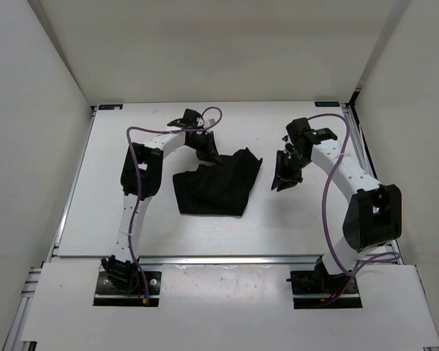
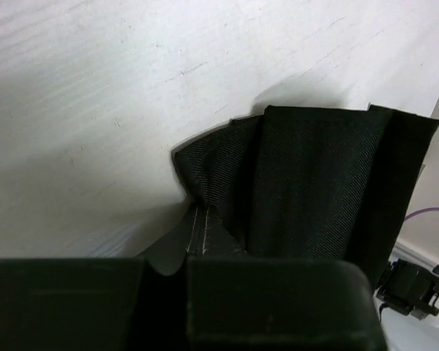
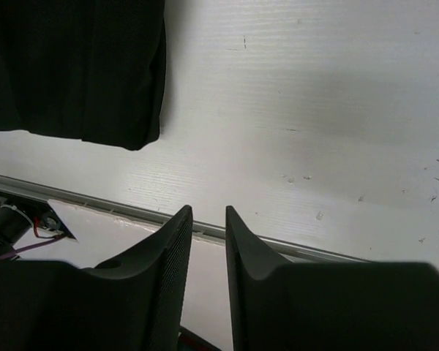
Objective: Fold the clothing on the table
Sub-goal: Fold the skirt
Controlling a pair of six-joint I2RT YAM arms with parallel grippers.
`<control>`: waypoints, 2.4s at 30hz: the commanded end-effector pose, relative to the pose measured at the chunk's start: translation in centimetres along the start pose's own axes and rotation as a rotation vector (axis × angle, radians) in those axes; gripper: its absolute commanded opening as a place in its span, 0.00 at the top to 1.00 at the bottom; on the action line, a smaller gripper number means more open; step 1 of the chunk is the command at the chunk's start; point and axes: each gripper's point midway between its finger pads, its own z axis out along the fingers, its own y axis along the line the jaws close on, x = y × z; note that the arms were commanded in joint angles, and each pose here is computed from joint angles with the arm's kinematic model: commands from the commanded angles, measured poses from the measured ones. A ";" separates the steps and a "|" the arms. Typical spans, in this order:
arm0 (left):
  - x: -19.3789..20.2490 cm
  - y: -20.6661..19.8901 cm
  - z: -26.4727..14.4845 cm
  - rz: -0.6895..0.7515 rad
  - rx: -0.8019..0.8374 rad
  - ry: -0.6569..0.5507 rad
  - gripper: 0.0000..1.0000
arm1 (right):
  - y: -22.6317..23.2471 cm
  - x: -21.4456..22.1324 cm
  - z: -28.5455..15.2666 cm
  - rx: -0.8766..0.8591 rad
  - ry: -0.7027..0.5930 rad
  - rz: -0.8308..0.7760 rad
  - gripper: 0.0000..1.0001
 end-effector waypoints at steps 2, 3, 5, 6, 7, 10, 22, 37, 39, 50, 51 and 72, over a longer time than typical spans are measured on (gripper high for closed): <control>-2.0 -4.9 -5.4 0.041 0.091 -0.131 1.00 | 2.0 -0.3 -1.4 -0.068 -0.055 -0.034 0.71; -2.8 -5.3 -6.6 0.041 0.091 -0.174 1.00 | 2.3 0.0 -0.9 -0.074 -0.045 -0.039 0.72; -2.8 -6.2 -9.4 0.048 0.097 -0.227 1.00 | 3.2 0.1 -0.5 -0.093 -0.040 -0.060 0.72; -2.1 -5.7 -9.6 0.031 0.091 -0.230 1.00 | 3.2 0.1 -0.4 -0.089 -0.040 -0.061 0.72; -2.3 -6.4 -11.2 0.035 0.097 -0.266 1.00 | 3.6 0.2 -0.2 -0.095 -0.038 -0.076 0.72; -0.7 -5.8 -13.8 0.013 0.097 -0.323 1.00 | 3.9 0.3 0.3 -0.101 -0.030 -0.087 0.73; 7.9 -0.8 -18.5 -0.121 0.012 -0.391 1.00 | 6.4 -1.8 2.0 -0.137 -0.016 -0.178 0.74; 13.8 6.8 -19.1 -0.207 -0.350 -0.376 0.91 | 10.1 -3.4 2.6 -0.130 0.011 -0.269 0.68; 14.1 7.3 -19.6 -0.229 -0.399 -0.386 0.90 | 10.6 -3.7 1.8 -0.135 -0.001 -0.273 0.68; 11.7 3.2 -26.0 -0.187 -0.354 -0.519 0.75 | 11.2 -5.7 1.2 -0.232 -0.023 -0.235 0.66; 11.4 2.4 -26.2 -0.177 -0.329 -0.525 0.71 | 11.6 -5.7 0.9 -0.250 -0.018 -0.240 0.67; 14.2 -4.3 -15.7 -0.410 0.305 -0.357 1.00 | 10.3 -5.2 0.9 -0.264 -0.021 -0.221 0.68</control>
